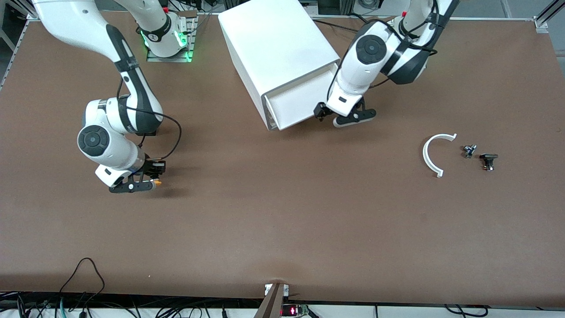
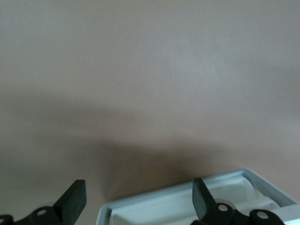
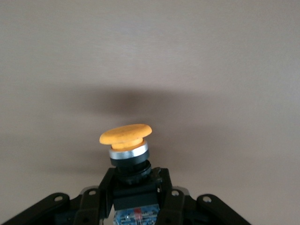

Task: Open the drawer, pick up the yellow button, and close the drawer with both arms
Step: 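Push the drawer shut with the left gripper while the right gripper carries the button, then lower the yellow button beside the orange box and open the right gripper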

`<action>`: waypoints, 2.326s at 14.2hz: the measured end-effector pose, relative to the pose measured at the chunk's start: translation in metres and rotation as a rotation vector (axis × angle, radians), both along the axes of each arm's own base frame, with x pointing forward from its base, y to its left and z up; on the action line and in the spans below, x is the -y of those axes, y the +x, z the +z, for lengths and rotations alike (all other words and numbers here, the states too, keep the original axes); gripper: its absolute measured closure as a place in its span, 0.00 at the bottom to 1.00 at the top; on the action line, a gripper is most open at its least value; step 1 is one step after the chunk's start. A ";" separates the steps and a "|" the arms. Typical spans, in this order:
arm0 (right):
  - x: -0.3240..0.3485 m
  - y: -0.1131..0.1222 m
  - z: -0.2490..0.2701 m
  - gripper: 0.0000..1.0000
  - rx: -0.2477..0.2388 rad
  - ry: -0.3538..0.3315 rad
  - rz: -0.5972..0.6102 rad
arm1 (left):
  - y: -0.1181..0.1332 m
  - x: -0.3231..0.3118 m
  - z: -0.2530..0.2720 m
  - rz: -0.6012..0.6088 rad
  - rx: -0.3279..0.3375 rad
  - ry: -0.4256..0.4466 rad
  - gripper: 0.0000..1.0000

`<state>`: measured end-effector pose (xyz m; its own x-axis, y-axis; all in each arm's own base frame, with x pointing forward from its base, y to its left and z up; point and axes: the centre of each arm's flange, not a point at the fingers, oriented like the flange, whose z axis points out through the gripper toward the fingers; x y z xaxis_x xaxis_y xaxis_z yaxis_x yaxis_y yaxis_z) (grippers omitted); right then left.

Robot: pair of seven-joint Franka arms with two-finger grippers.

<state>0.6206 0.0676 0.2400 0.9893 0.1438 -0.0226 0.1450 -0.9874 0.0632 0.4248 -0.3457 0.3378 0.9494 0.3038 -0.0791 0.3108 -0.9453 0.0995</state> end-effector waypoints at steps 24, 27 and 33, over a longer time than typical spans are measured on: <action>0.026 0.008 0.041 0.00 0.031 0.067 -0.001 | 0.092 -0.156 0.049 0.078 0.042 -0.089 0.00; 0.003 0.029 0.106 0.00 0.014 0.153 -0.039 | 0.104 -0.222 0.107 -0.024 0.004 -0.092 0.00; -0.028 0.030 0.229 0.00 -0.080 0.194 -0.092 | 0.104 -0.304 0.213 -0.126 -0.032 0.052 0.00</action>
